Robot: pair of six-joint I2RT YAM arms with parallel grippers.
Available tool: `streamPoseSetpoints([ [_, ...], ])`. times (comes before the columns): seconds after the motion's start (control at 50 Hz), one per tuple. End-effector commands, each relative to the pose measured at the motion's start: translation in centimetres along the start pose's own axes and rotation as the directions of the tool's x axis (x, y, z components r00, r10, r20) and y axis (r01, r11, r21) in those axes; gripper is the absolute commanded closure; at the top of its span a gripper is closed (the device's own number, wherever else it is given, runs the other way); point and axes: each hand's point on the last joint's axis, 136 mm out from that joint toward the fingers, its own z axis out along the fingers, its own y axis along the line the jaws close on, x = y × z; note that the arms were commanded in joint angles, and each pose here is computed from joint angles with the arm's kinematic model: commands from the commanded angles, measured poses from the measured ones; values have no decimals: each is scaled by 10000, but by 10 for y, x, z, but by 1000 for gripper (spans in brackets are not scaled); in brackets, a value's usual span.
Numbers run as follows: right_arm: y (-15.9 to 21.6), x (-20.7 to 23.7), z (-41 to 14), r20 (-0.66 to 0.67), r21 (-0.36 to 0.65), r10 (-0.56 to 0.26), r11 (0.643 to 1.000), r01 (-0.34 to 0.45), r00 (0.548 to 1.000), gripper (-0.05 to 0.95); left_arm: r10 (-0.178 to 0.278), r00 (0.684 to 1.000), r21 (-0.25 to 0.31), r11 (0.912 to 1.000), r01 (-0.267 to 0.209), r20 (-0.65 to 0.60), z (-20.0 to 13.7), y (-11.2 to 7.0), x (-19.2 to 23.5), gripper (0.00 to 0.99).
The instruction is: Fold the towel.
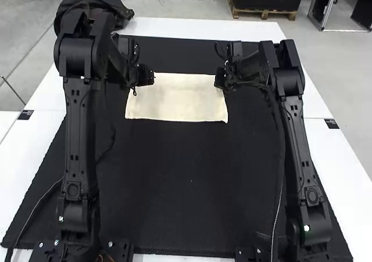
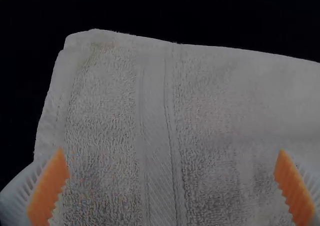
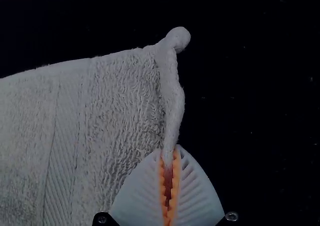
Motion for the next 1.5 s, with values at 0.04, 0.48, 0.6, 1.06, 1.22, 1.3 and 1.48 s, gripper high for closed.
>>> streamPoseSetpoints([
  [0.04,4,52,16,-1260,-543,37,9985,-106,9920,908,-115,9992,-9,9999,116,384,0,10,-19,28],
  [0.48,3,57,15,-1458,-531,16,9985,-94,9893,908,-248,9990,-228,9994,257,382,16,36,-19,28],
  [0.6,4,56,15,-1462,-548,0,9985,-81,9893,908,-271,9990,-252,9993,280,362,23,41,-19,28],
  [1.06,6,59,14,-1576,-674,-23,9977,-84,9875,908,-308,9991,-252,9992,315,307,48,47,-30,28],
  [1.22,7,59,14,-1603,-713,-22,9974,-93,9871,908,-377,9992,-272,9989,379,97,58,50,-19,26],
  [1.3,7,60,14,-1622,-722,-20,9973,-98,9868,908,-387,9992,-279,9989,388,52,62,51,-15,26],
  [1.48,7,59,14,-1626,-737,-21,9972,-101,9867,908,-375,9993,-269,9989,373,-44,66,50,-13,28],
])
